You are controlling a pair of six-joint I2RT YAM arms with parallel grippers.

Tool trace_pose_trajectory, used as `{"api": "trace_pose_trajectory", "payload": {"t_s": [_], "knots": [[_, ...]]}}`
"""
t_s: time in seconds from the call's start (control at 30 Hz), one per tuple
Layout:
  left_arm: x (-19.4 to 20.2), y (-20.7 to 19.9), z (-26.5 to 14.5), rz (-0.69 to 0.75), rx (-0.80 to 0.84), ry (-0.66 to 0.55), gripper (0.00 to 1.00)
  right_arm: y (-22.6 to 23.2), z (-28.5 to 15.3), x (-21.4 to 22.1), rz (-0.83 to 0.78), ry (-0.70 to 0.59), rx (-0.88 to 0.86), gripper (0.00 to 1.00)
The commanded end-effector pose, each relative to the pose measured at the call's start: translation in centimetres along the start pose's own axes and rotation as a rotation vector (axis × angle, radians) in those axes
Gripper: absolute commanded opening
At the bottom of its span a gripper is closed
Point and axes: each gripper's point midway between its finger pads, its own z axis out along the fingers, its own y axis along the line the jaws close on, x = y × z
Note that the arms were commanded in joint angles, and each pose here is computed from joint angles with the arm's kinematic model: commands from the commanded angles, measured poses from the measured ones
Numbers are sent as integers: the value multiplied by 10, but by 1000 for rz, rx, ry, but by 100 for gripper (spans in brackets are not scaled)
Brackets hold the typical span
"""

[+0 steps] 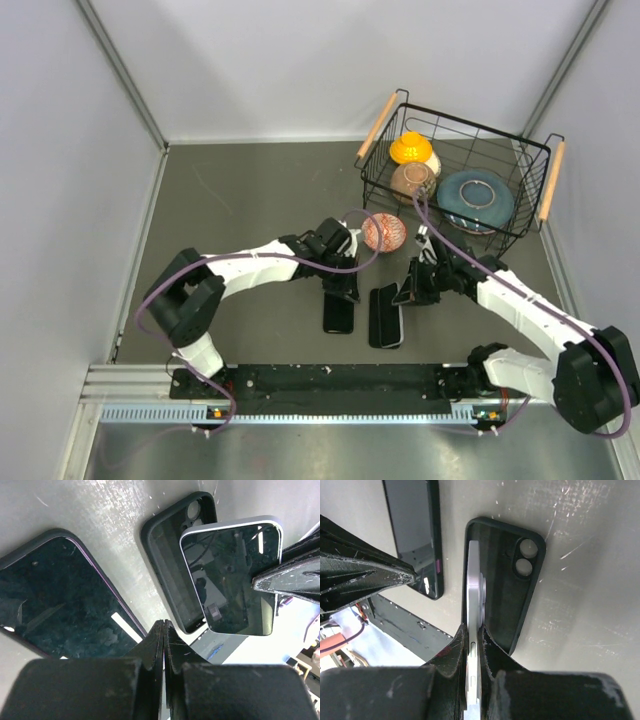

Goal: Put the phone into the phone case

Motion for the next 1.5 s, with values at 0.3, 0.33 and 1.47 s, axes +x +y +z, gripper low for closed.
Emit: {"api": "trace_pose_trajectory", "payload": {"t_s": [0.3, 0.33, 1.47], "knots": [[2, -11, 37, 9, 16, -5, 0, -3, 33, -1, 21, -6, -108, 0], [5, -8, 40, 9, 15, -3, 0, -4, 35, 0, 24, -6, -108, 0], [71, -7, 48, -7, -6, 98, 0, -28, 39, -10, 143, -157, -100, 0]]}}
